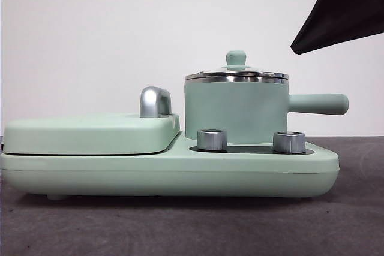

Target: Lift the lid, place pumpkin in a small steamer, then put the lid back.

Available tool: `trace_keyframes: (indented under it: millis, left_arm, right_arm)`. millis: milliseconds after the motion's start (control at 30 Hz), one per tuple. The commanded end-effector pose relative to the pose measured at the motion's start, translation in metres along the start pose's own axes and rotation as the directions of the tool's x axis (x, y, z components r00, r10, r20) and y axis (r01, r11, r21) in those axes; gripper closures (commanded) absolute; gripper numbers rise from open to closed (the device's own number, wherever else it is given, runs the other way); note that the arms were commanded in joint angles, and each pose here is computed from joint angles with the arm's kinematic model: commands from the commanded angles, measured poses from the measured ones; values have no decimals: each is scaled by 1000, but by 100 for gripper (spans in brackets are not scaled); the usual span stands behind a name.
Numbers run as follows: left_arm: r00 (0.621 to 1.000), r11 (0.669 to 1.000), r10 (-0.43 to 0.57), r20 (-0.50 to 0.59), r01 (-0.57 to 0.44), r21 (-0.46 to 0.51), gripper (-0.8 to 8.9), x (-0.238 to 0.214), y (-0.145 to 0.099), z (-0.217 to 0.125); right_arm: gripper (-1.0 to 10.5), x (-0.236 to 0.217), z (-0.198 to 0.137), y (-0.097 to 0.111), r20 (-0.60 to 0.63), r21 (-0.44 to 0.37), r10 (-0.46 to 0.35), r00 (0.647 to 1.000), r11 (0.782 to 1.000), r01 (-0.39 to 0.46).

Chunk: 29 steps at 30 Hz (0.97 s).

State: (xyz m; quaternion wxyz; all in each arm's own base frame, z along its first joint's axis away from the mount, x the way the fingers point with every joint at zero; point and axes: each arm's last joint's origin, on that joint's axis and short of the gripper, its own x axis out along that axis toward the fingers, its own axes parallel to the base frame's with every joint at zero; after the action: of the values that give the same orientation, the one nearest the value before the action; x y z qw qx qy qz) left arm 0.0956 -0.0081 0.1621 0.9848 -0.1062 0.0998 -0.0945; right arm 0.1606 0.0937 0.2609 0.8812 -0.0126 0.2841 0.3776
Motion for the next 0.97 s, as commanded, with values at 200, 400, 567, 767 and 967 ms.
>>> trace_keyframes:
  millis: [200,400,567,767,967]
  left_arm:
    - [999,996,7,54,-11,85,807,1,3,-7]
    - [998,990,6,56,-14,141,807,1,3,-7]
    - [998,990,6,56,-14,141,807,1,3,-7]
    - [998,990,6,56,-14,141,807,1,3,-7]
    - [998,990,6,56,-14,141,807,1,3,-7]
  right_arm:
    - [928,0,3,1,16,1,8,1000,1000,-8]
    - [928,0,3,1,17,1,7,1000,1000,-7]
    - [928,0,3,1,17,1,7,1000,1000,-7]
    - [928,0,3,1,17,1,7,1000,1000,-7]
    - [928,0,3,1,17,0,7,1000,1000,-7]
